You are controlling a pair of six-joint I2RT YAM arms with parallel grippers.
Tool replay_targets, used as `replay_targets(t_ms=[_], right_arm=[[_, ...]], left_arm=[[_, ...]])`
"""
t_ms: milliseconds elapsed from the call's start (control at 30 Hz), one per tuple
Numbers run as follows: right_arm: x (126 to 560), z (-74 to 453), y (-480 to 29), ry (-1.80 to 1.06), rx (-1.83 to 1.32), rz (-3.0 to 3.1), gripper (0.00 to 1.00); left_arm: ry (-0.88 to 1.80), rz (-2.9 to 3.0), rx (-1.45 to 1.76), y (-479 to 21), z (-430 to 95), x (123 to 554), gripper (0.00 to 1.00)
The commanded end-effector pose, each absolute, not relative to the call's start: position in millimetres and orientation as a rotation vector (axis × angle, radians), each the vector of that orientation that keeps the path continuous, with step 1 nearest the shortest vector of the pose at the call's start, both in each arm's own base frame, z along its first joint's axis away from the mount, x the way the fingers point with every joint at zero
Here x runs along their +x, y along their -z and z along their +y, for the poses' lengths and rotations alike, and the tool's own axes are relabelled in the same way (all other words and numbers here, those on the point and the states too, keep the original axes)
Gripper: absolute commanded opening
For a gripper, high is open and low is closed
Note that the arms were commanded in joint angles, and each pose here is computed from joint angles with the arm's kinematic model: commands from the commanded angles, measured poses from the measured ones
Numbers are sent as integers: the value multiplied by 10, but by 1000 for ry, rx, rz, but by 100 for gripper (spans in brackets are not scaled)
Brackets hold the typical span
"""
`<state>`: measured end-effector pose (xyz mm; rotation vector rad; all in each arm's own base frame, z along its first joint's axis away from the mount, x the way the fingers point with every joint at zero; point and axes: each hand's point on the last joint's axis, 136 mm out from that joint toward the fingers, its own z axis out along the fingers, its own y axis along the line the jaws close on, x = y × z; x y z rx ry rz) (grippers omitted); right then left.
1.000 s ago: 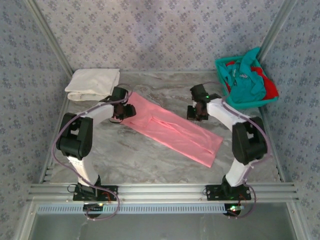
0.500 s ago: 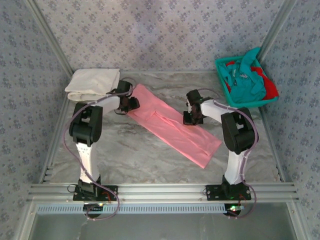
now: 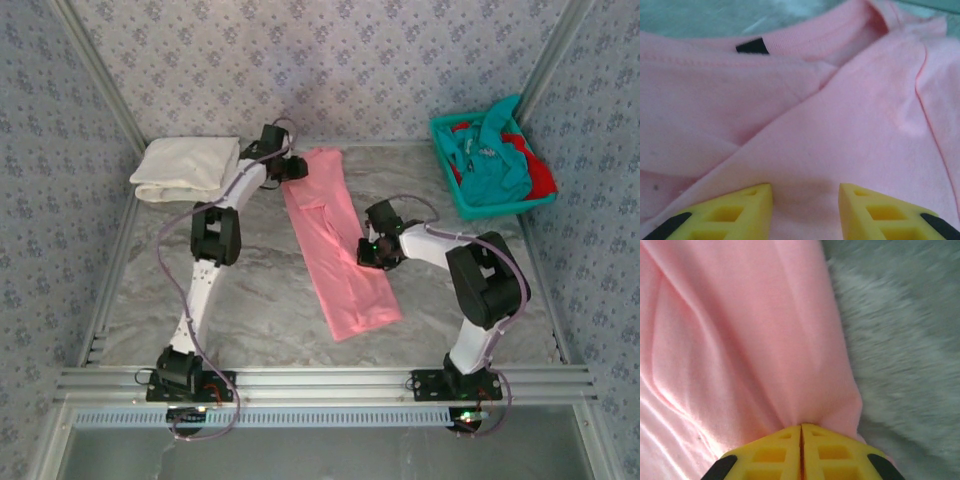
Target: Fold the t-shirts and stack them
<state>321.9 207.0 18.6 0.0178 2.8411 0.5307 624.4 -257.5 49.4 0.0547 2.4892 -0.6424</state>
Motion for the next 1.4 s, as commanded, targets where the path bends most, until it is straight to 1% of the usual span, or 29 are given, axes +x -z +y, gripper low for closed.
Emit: replay_targets(t_ms=[0, 133, 267, 333, 400, 467, 533, 667, 700, 733, 833, 867, 967, 1067, 1233, 1367], right_arm=[[2886, 2098, 119, -528, 163, 2993, 19], [3049, 2389, -27, -668, 156, 2954, 22], [3188, 2522, -233, -786, 159, 2896, 24], [3258, 2444, -371, -744, 151, 2860, 28], [3312, 2310, -493, -639, 118, 2828, 29], [3352, 2198, -586, -546, 64, 2804, 32], [3372, 2103, -619, -462, 19, 2794, 35], [3398, 2000, -614, -357, -61, 2781, 34], [3419, 1969, -629, -333, -73, 2762, 32], [3448, 1947, -657, -315, -85, 2739, 28], [3541, 1930, -797, -298, -118, 2670, 20], [3573, 1926, -850, -294, -130, 2644, 19], [3674, 1884, -1052, -277, -128, 2560, 18], [3727, 1797, -1253, -279, -93, 2470, 18], [3655, 1633, -1527, -294, -44, 2310, 18], [3540, 1452, -1598, -303, 10, 2220, 19]], left_arm=[[720, 2494, 109, -551, -2726, 6206, 39], [794, 2393, 139, -736, -2856, 6327, 42], [757, 2369, 150, -942, -2733, 6359, 46], [725, 2374, 106, -1101, -2551, 6372, 48], [686, 2372, 76, -1260, -2416, 6358, 46], [663, 2370, 50, -1360, -2359, 6275, 46], [705, 2326, -2, -1432, -2349, 6122, 46], [752, 2322, -74, -1185, -2377, 5666, 45], [750, 2336, -76, -1095, -2403, 5557, 44], [749, 2348, -72, -1015, -2446, 5468, 42], [726, 2413, -70, -763, -2514, 5310, 39], [721, 2430, -76, -704, -2521, 5286, 38], [710, 2457, -84, -570, -2546, 5281, 38], [696, 2494, -91, -453, -2568, 5333, 36], [706, 2541, -55, -285, -2691, 5498, 34], [765, 2553, 1, -262, -2884, 5713, 33]])
